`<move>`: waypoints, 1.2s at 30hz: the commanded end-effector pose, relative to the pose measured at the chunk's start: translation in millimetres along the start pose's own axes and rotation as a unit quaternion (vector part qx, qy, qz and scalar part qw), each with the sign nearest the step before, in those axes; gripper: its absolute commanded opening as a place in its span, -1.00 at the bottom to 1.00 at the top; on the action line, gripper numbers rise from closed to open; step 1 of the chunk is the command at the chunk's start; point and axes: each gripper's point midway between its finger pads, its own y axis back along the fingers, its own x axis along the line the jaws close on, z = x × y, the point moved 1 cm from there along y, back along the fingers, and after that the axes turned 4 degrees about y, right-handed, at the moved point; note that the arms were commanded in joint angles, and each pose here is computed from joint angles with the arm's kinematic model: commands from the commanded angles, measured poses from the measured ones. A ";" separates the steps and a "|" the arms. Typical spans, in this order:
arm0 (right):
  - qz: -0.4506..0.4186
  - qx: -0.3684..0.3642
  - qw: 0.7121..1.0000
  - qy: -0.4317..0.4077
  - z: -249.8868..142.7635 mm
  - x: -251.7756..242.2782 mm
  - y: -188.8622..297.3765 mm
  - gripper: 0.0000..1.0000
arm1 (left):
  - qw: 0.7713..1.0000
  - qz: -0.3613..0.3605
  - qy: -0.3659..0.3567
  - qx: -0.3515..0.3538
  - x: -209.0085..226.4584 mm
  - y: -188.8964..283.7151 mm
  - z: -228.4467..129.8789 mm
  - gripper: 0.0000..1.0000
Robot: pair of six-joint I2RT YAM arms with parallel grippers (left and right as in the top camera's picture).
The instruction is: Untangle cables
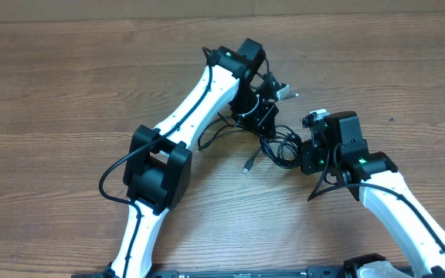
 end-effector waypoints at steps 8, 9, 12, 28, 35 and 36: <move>0.049 -0.135 0.989 0.020 41.2 28.9 73.1 -0.92 | 0.995 0.026 0.089 -0.046 38.9 28.6 14.9 -0.91; 0.049 -0.140 0.989 0.019 42.2 29.3 75.9 -0.92 | 0.995 0.026 0.089 -0.046 39.0 28.6 14.9 -0.92; 0.049 -0.168 0.984 0.014 47.2 31.7 91.9 -0.92 | 0.994 0.035 0.091 -0.045 41.9 28.8 14.0 -0.92; -0.033 -0.170 0.985 -0.011 45.5 4.7 95.8 0.01 | 0.972 -0.195 -0.125 -0.049 -36.7 40.1 -3.9 -0.92; -0.032 -0.102 0.994 -0.020 28.8 0.4 64.0 -0.07 | 0.964 -0.206 -0.161 -0.039 -41.5 41.7 -16.8 -0.91; -0.030 -0.097 0.995 -0.021 27.7 0.7 61.6 -0.08 | 0.964 -0.205 -0.163 -0.040 -41.1 41.5 -16.0 -0.92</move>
